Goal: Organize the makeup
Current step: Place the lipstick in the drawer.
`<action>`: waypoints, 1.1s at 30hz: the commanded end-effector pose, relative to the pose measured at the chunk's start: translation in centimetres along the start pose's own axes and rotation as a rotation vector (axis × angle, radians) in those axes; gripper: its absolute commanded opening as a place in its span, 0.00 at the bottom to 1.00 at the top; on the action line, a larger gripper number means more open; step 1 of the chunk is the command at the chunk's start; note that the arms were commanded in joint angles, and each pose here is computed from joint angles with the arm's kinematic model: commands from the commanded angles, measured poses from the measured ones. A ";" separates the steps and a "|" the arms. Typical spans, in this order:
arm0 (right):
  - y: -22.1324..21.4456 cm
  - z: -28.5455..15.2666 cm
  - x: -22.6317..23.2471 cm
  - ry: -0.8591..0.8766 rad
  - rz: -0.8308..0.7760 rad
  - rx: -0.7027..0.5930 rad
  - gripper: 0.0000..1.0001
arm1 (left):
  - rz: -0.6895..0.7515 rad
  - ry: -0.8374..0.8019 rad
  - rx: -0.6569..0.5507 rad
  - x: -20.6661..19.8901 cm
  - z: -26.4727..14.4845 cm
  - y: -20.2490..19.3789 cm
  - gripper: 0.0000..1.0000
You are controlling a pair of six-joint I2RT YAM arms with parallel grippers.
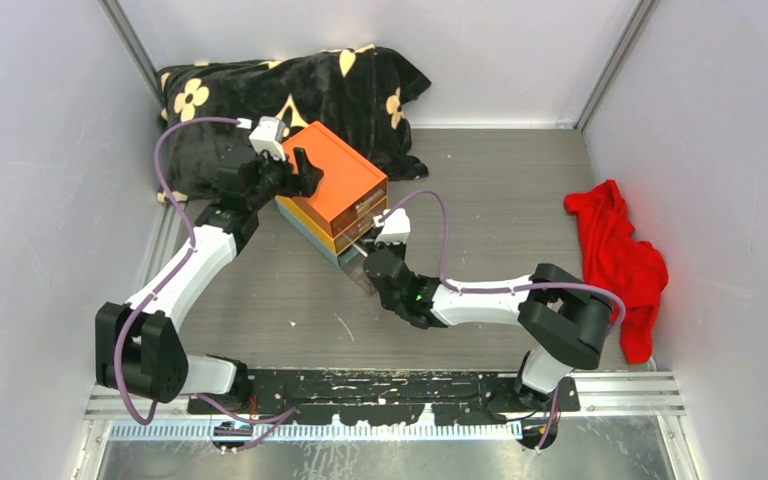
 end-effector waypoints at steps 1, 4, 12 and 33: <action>2.4 -1.5 -0.4 0.027 0.103 -0.029 0.06 | -0.044 0.024 0.163 0.7 -0.4 -4.3 0.75; 2.5 -2.5 -1.0 0.041 0.106 -0.017 0.06 | -0.046 0.023 0.161 0.6 -0.3 -4.2 0.75; 1.7 -4.2 -1.4 0.132 0.082 0.035 0.06 | -0.046 0.019 0.156 0.6 -0.3 -4.1 0.75; 1.5 -6.9 -2.8 0.154 0.029 0.070 0.56 | -0.049 0.012 0.160 0.6 -0.1 -4.3 0.75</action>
Point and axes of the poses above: each gripper's point midway between its finger pads, its own z axis out along the fingers, its own x axis along the line the jaws close on, y = z × x, the point moved 5 cm from there along -z, back along the fingers, and after that the axes turned 1 degree about -z, right-handed, at the moved point
